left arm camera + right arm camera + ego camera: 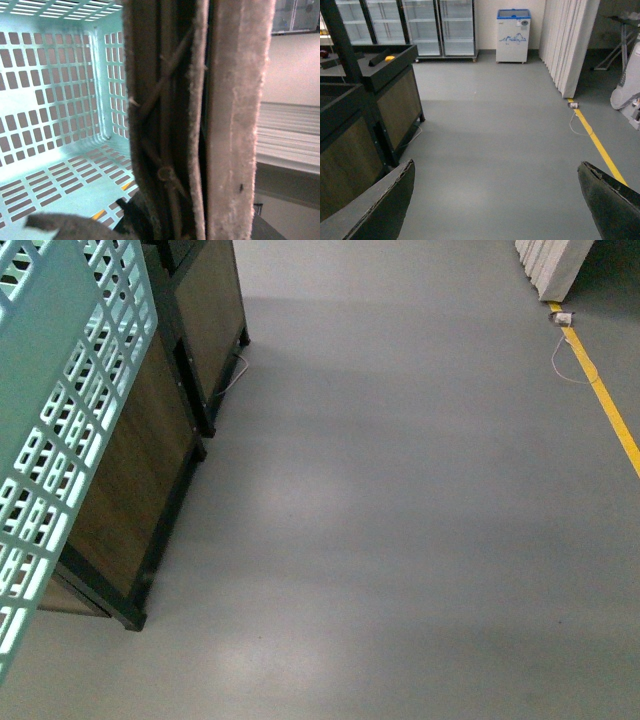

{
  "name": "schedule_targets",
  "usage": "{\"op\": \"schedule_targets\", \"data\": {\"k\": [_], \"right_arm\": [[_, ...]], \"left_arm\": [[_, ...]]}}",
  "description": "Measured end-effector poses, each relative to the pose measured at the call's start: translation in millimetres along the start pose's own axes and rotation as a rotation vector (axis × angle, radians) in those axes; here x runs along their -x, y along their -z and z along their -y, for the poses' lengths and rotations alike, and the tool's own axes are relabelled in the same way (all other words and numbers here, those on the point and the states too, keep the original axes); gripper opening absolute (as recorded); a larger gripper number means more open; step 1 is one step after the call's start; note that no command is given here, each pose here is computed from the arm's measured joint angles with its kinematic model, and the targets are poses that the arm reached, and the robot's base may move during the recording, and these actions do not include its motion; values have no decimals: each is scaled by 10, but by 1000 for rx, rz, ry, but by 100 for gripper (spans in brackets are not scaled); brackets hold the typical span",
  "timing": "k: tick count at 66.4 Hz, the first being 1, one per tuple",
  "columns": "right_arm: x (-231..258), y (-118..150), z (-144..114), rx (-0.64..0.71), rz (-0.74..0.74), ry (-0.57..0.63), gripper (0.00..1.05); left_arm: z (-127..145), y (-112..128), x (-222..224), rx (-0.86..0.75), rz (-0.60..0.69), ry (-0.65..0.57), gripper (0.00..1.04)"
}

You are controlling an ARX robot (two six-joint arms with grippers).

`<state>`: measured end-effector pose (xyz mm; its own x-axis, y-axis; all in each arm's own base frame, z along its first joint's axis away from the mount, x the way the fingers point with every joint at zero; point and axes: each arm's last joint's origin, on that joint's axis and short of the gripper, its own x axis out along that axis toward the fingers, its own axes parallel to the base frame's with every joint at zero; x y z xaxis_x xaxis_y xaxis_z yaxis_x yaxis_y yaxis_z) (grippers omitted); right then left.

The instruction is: Pick lemon and mango into basket

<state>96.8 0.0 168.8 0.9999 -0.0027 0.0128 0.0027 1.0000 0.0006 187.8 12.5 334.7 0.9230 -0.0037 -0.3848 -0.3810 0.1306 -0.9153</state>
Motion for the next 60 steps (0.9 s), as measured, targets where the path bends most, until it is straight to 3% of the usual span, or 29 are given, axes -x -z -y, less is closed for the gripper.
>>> {"op": "schedule_targets", "data": {"k": [60], "right_arm": [[-1,1,-1,0,-2,-3,96]], "left_arm": [[-4,-3,-8,-5,1,-4,15]]}}
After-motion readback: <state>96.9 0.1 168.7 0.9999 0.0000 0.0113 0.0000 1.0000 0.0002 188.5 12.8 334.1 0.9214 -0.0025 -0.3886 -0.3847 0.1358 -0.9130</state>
